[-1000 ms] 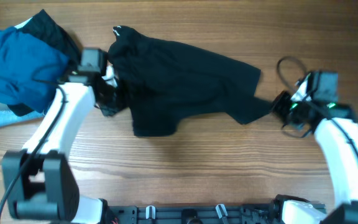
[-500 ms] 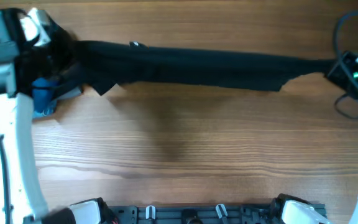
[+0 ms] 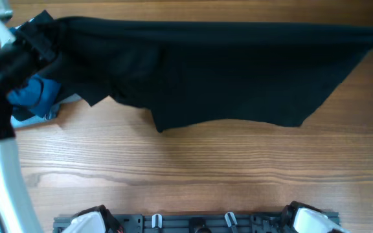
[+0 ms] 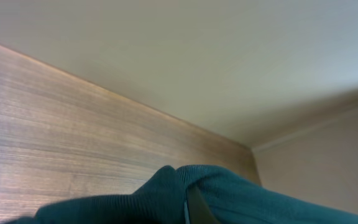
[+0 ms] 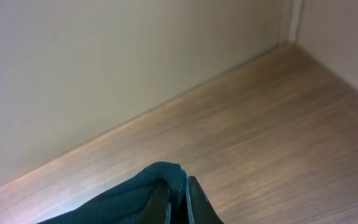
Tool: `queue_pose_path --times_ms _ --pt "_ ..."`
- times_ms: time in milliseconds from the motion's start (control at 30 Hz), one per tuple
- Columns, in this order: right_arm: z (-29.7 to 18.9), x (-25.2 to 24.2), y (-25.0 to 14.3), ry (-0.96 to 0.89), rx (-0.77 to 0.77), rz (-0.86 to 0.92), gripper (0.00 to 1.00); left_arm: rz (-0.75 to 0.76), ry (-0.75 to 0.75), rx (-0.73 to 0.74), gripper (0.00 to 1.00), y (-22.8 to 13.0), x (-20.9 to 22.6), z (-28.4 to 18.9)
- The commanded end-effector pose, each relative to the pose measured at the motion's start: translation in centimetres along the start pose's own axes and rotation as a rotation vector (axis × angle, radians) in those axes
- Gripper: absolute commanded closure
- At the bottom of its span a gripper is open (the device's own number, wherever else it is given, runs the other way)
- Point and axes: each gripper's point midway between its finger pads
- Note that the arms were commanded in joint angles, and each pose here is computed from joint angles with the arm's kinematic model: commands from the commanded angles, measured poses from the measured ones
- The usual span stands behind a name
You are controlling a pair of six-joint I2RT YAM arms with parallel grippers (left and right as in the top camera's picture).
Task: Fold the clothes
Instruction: 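Lift the T-shirt with both grippers and stretch it across the table, then lay the stretched T-shirt flat on the table with both grippers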
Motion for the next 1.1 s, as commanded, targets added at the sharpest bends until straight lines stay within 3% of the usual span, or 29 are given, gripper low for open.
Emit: queue_pose_path --times_ms 0,167,267,500,567,633,700,767,867,967,1067 --pt "5.4 -0.9 -0.1 0.015 0.076 -0.038 0.96 -0.019 0.100 0.047 0.96 0.6 4.8 6.0" --pt "13.3 0.0 0.4 0.128 0.093 -0.036 0.96 0.036 0.044 0.058 0.96 1.0 6.5 14.8" --pt "16.6 0.9 3.9 0.196 -0.042 0.039 0.96 -0.024 -0.041 -0.088 0.96 4.4 6.3 18.3" --pt "11.4 2.7 13.5 0.258 -0.453 -0.035 0.96 -0.009 -0.117 -0.367 0.96 13.1 2.9 14.6" --pt "10.7 1.8 14.2 0.214 -0.482 -0.025 0.96 0.022 -0.145 -0.415 0.96 15.0 1.1 12.9" --pt "11.7 -0.2 12.6 0.133 -0.410 -0.005 0.96 0.025 -0.148 -0.389 0.96 15.1 0.0 12.2" --pt "13.5 -2.2 9.6 0.032 -0.282 -0.035 0.96 0.003 -0.088 -0.269 0.96 12.2 1.4 13.6" --pt "15.6 -4.7 5.3 -0.081 -0.107 -0.065 0.96 -0.016 0.034 -0.080 0.96 7.2 4.4 15.7" --pt "18.2 -7.4 -2.3 -0.169 0.198 -0.094 0.96 -0.041 0.250 0.302 0.96 -3.4 9.9 18.0" --pt "19.3 -9.3 -10.3 -0.207 0.522 -0.080 0.96 -0.140 0.497 0.662 0.96 -13.2 15.1 17.2" --pt "19.0 -10.6 -16.7 -0.239 0.801 -0.045 0.96 -0.195 0.593 0.936 0.96 -19.4 16.8 15.7"
Point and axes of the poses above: each gripper's point midway between its finger pads, its own z axis out along the fingers, its own x axis along the line the jaws close on, y = z × x, and after that the axes turned 1 degree about -z, right-handed
